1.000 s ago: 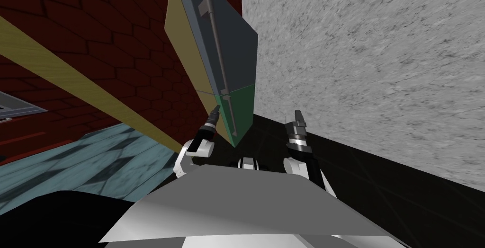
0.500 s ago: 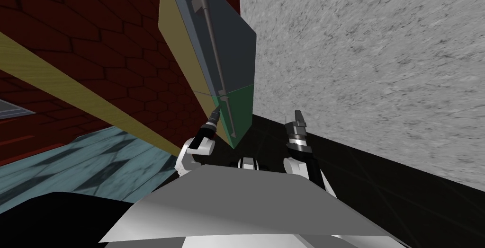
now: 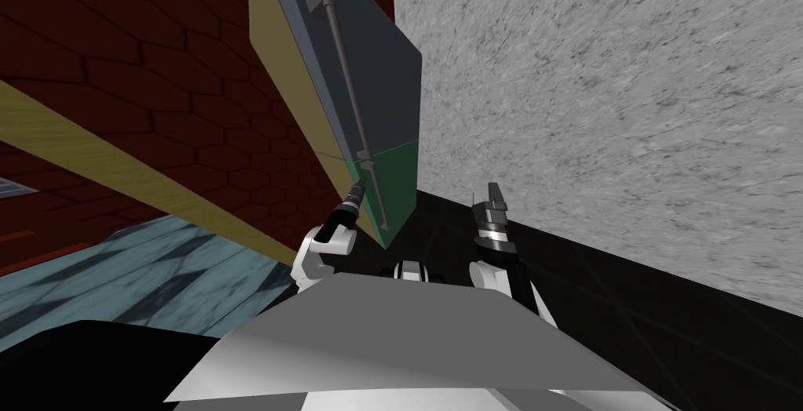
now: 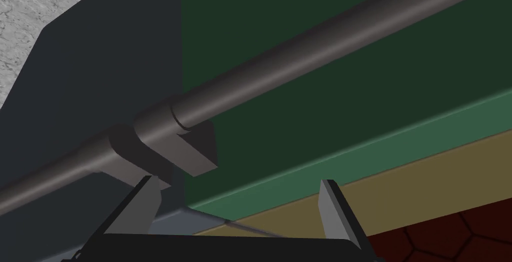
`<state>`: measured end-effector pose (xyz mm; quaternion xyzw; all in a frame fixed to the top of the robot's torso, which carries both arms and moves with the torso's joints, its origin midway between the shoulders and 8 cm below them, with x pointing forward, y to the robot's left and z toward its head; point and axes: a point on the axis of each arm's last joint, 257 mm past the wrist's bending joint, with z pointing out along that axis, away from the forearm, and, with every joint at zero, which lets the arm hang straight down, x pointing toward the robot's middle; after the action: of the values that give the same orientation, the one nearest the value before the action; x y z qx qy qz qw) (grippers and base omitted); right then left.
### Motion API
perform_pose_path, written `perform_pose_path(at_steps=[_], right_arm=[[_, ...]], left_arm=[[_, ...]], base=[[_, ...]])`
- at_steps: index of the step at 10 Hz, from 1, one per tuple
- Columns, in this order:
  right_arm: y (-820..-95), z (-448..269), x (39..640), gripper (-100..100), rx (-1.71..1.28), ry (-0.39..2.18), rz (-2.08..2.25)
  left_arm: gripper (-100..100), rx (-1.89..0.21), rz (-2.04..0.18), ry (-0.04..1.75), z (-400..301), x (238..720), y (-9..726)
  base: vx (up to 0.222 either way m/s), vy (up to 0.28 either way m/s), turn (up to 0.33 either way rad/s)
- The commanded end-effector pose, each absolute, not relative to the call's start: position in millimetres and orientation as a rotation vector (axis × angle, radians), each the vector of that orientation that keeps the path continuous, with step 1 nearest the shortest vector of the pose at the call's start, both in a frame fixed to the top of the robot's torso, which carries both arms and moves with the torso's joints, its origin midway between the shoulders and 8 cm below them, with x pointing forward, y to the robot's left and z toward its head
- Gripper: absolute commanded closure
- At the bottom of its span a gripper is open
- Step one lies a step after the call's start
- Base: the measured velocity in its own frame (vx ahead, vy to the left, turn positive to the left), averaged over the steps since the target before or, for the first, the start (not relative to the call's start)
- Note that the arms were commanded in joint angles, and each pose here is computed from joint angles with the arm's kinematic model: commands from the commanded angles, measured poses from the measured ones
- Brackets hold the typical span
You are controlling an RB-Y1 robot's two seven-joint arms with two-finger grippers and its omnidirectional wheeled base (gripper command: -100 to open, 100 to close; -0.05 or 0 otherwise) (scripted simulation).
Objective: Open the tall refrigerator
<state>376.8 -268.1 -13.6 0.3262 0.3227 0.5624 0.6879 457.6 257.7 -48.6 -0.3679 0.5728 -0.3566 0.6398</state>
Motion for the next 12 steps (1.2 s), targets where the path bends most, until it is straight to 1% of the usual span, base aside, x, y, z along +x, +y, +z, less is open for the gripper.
perform_pose_path(at_steps=[1, 8, 12], right_arm=[[-268.0, -13.6, 376.8, 0, 0.730, 0.722, 1.259], [-268.1, -13.6, 376.8, 0, 0.730, 0.722, 1.259], [-268.0, -13.5, 376.8, 0, 0.730, 0.722, 1.259]], left_arm=[[-100, -0.866, -0.787, 1.337, -55.5, 459.4, 260.0], [-100, -0.916, -0.711, 1.410, -64.6, 460.6, 265.3], [-100, -0.917, -0.668, 1.435, -56.8, 456.1, 268.0]], base=[[0.041, -0.013, -0.019], [0.044, -0.011, -0.024], [0.044, -0.012, -0.023]])
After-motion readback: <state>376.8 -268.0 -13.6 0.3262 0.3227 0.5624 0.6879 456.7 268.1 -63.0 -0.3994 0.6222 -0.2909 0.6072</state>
